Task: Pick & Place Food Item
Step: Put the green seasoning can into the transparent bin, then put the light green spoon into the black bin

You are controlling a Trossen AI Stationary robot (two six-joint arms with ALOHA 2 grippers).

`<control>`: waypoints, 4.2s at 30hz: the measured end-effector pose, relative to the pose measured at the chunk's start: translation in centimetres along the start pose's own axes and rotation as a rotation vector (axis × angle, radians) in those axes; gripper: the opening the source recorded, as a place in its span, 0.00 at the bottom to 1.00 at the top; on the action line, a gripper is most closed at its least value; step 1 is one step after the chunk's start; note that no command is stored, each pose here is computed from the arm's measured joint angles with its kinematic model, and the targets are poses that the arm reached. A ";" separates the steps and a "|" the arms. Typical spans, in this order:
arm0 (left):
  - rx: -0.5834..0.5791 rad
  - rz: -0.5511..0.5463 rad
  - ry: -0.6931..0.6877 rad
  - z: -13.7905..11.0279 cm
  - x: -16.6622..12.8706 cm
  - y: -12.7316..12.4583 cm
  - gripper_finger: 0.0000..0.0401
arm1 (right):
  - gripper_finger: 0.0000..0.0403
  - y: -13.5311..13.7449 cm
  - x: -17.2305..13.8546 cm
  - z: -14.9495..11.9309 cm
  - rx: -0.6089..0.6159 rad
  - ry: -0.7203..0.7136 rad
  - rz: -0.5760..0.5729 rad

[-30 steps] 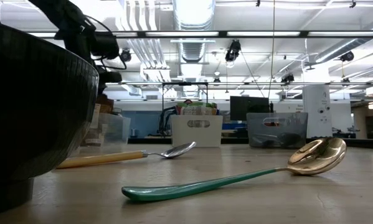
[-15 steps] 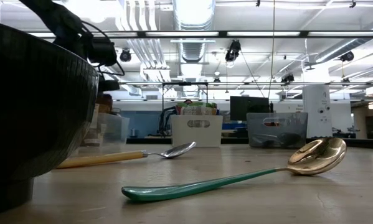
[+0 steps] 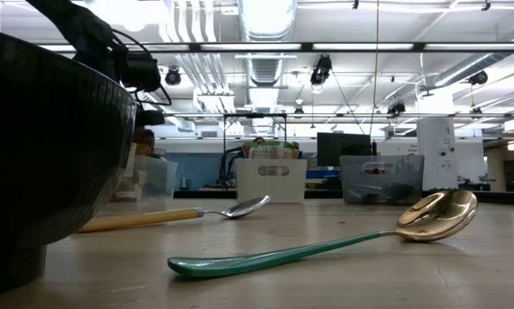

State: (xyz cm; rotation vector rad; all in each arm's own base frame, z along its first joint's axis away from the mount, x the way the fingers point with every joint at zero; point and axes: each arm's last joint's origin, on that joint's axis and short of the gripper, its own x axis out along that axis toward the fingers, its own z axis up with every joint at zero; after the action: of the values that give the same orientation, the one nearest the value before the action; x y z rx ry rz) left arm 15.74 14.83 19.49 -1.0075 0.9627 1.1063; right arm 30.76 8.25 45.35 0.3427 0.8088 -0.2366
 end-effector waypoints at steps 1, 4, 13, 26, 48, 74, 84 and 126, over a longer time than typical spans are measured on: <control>0.000 -0.001 0.000 0.0 0.0 0.0 0.48 | 0.69 0.0 0.0 0.0 0.000 0.000 0.000; 0.001 -0.021 0.016 0.0 0.0 -0.1 0.48 | 0.69 0.0 0.0 0.0 0.000 0.001 -0.001; 0.008 -0.064 0.025 0.6 -1.0 -0.6 0.49 | 0.69 -0.1 0.0 -0.1 -0.002 0.008 -0.004; 0.047 -0.010 0.096 0.9 -2.2 0.2 0.71 | 0.69 0.0 0.0 -0.3 -0.005 0.020 -0.007; 0.404 -0.266 0.154 -2.7 -13.0 -0.3 0.82 | 0.69 0.0 0.0 -0.3 -0.158 0.022 -0.002; 0.752 -0.158 0.364 -20.0 -14.0 -8.1 0.82 | 0.69 0.0 0.0 -0.2 -0.170 0.023 0.001; 0.294 0.052 0.499 -22.9 -10.2 -11.2 0.82 | 0.69 0.0 0.0 -0.3 -0.169 0.023 0.001; -0.096 -0.035 0.555 -29.4 -2.7 -12.3 0.82 | 0.69 0.1 -0.2 -0.9 -0.237 0.083 0.009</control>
State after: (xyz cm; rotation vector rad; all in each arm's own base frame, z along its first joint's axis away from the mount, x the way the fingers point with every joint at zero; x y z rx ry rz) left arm 24.18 -15.81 16.26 -1.4459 1.3329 0.8613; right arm 30.06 8.74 44.89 0.1341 0.9072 -0.1167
